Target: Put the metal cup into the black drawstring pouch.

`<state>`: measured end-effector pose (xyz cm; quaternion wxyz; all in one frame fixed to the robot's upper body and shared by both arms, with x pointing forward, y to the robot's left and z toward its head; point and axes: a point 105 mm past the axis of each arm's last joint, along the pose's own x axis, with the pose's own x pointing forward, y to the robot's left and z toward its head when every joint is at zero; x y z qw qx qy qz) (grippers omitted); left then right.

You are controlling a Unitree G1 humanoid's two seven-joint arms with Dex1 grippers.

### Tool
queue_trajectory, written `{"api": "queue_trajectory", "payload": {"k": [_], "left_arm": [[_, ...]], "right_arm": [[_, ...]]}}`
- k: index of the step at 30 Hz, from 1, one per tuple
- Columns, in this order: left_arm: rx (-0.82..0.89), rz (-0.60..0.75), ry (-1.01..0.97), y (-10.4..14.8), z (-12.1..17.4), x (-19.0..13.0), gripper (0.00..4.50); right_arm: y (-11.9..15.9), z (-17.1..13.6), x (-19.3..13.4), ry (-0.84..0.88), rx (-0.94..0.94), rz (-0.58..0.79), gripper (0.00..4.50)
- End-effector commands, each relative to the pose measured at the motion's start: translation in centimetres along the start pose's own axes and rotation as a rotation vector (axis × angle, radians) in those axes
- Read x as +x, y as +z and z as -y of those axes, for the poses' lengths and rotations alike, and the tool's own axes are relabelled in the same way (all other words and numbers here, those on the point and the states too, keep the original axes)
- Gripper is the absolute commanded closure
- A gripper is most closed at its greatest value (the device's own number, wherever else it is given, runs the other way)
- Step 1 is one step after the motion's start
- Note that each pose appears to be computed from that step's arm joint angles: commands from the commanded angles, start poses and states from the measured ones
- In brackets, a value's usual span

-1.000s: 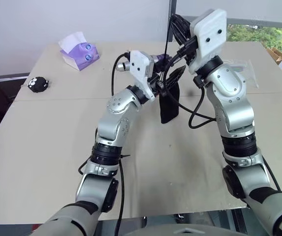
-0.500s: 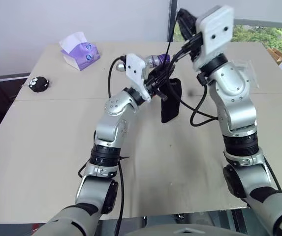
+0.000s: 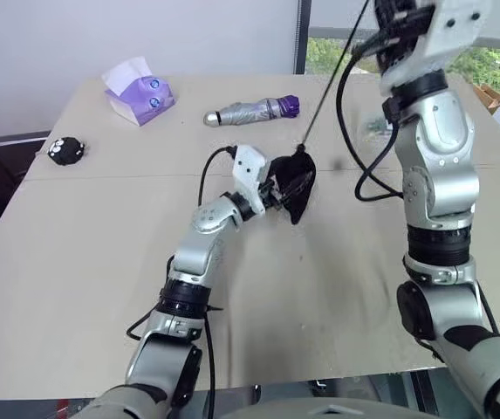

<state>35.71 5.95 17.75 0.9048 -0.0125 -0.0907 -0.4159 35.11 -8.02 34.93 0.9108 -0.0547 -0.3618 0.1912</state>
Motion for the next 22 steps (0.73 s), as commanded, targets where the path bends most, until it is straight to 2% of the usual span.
{"api": "queue_trajectory", "payload": {"k": [1,3,4,8,10,13,16,22], "left_arm": [[-0.052,0.094,-0.104,4.2,1.3,-2.6,0.49],[-0.08,0.061,-0.108,4.3,1.1,-4.5,0.48],[-0.08,0.028,-0.081,3.8,0.6,-5.4,0.48],[-0.102,-0.167,0.024,0.1,-0.9,-10.4,0.48],[-0.092,-0.272,0.096,-2.5,-1.3,-13.2,0.48],[-0.049,-0.384,0.163,-5.3,-1.4,-16.4,0.48],[-0.034,-0.408,0.204,-6.3,-1.1,-18.3,0.48],[0.002,-0.417,0.236,-7.0,-0.1,-20.2,0.48]], "right_arm": [[-2.8,-0.6,-2.6,0.106,0.0,-0.15,4.21],[-5.0,0.0,-4.6,0.138,-0.029,-0.252,3.6],[-5.9,0.3,-5.5,0.152,-0.023,-0.296,3.08],[-9.6,1.8,-10.5,0.241,0.012,-0.497,1.22],[-10.9,2.8,-13.3,0.271,0.054,-0.572,1.22],[-11.8,3.6,-16.7,0.313,0.127,-0.592,1.22],[-13.1,4.0,-20.6,0.376,0.208,-0.677,1.22],[-14.0,4.9,-25.7,0.49,0.3,-0.744,1.22]]}}
